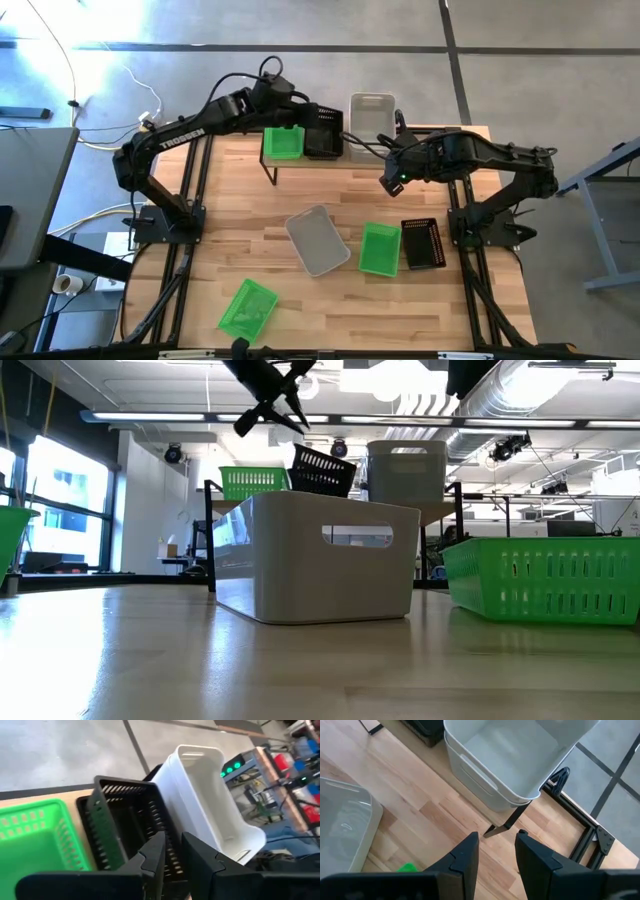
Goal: Stack baskets on shelf by color
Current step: Stack the bottom black bin on top of the black bin on the shelf, then stack the top green bin on top of the green bin on the shelf
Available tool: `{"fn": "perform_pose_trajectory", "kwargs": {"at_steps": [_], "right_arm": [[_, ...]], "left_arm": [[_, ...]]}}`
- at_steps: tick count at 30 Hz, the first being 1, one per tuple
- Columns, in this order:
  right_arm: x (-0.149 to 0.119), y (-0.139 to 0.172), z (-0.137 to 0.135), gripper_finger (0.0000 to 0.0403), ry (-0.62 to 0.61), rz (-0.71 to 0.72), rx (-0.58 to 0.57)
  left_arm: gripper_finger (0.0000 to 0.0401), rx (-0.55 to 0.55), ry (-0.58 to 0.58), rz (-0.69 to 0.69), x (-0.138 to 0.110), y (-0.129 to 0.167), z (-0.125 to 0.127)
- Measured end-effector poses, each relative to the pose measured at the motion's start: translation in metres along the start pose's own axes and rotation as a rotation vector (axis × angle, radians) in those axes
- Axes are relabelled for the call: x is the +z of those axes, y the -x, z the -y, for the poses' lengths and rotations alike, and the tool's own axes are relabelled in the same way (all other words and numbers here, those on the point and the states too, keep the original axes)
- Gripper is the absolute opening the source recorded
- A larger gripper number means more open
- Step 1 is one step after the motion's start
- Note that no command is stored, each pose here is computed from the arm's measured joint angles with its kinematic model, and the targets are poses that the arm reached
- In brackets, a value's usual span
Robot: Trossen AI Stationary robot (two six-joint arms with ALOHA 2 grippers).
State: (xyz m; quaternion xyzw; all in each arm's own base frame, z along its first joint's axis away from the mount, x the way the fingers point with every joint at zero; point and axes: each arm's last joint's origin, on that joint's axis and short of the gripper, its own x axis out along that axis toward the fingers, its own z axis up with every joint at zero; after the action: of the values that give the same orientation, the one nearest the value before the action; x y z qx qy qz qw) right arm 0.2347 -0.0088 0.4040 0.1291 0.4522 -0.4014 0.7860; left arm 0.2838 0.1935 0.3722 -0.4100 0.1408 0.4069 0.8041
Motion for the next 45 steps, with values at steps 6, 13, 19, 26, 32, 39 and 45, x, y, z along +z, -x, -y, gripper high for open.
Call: {"fn": "perform_pose_trajectory", "kwargs": {"at_steps": [6, 13, 19, 26, 32, 39, 45], "right_arm": [[0.0, 0.0, 0.0, 0.0112, -0.001, 0.001, 0.001], [0.0, 0.0, 0.0, 0.0112, -0.001, 0.001, 0.0], [0.0, 0.0, 0.0, 0.0112, -0.008, 0.001, 0.0], [0.0, 0.0, 0.0, 0.0112, -0.009, 0.002, 0.0], [0.0, 0.0, 0.0, 0.0112, -0.009, 0.006, -0.004], [-0.002, 0.0, -0.002, 0.0112, 0.017, -0.066, 0.075], [-0.009, 0.005, -0.011, 0.0112, 0.05, -0.147, 0.185]], "left_arm": [[0.0056, 0.03, -0.019, -0.067, -0.008, -0.014, -0.003], [0.0055, 0.083, -0.025, -0.104, -0.014, -0.03, -0.008], [0.0055, 0.131, -0.029, -0.095, -0.015, -0.029, -0.011], [0.0055, 0.164, -0.048, -0.106, -0.015, -0.032, -0.015], [0.0055, 0.085, -0.077, -0.077, -0.009, -0.031, -0.01], [0.0055, -0.016, -0.193, -0.059, -0.004, 0.001, 0.0], [0.0055, -0.065, -0.356, -0.133, -0.022, 0.037, 0.012]]}}
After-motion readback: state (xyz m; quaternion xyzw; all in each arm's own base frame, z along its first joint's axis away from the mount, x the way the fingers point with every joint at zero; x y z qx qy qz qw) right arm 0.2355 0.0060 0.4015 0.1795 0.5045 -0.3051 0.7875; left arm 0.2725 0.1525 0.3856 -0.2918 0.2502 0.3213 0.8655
